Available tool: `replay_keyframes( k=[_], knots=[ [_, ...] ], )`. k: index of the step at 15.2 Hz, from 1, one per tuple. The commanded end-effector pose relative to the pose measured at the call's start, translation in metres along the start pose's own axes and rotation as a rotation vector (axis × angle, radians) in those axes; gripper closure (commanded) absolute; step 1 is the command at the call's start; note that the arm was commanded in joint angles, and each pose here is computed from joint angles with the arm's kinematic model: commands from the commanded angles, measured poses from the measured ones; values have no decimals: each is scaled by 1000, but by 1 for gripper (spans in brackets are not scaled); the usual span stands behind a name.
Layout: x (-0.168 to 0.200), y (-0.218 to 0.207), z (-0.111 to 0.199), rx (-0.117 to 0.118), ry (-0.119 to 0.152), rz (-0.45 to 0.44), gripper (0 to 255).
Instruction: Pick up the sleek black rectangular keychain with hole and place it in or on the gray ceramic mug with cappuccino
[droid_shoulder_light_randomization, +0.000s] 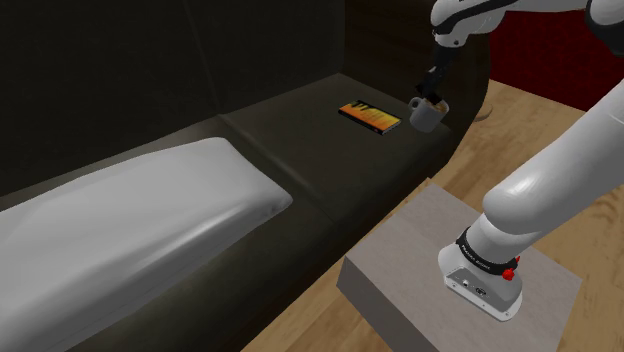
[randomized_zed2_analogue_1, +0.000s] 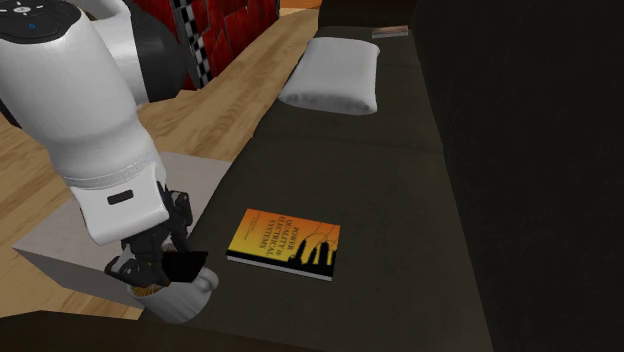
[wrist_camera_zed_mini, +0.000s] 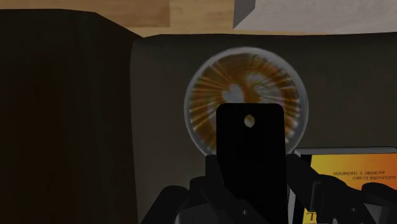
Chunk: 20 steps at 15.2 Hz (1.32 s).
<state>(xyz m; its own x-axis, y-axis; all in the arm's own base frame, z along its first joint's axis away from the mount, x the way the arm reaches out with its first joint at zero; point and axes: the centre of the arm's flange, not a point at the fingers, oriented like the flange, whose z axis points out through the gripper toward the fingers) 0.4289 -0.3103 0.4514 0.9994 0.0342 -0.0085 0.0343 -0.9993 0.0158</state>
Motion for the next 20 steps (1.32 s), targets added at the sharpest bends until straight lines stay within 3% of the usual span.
replay_keyframes(
  k=[1,9,10,15,19,20],
  knots=[
    [1,-2,11,0,0,0,255],
    [1,-2,12,0,0,0,255],
    [1,-1,12,0,0,0,0],
    [1,-2,12,0,0,0,0],
    [1,-2,-38,0,0,0,0],
    [1,-2,-38,0,0,0,0]
  ],
)
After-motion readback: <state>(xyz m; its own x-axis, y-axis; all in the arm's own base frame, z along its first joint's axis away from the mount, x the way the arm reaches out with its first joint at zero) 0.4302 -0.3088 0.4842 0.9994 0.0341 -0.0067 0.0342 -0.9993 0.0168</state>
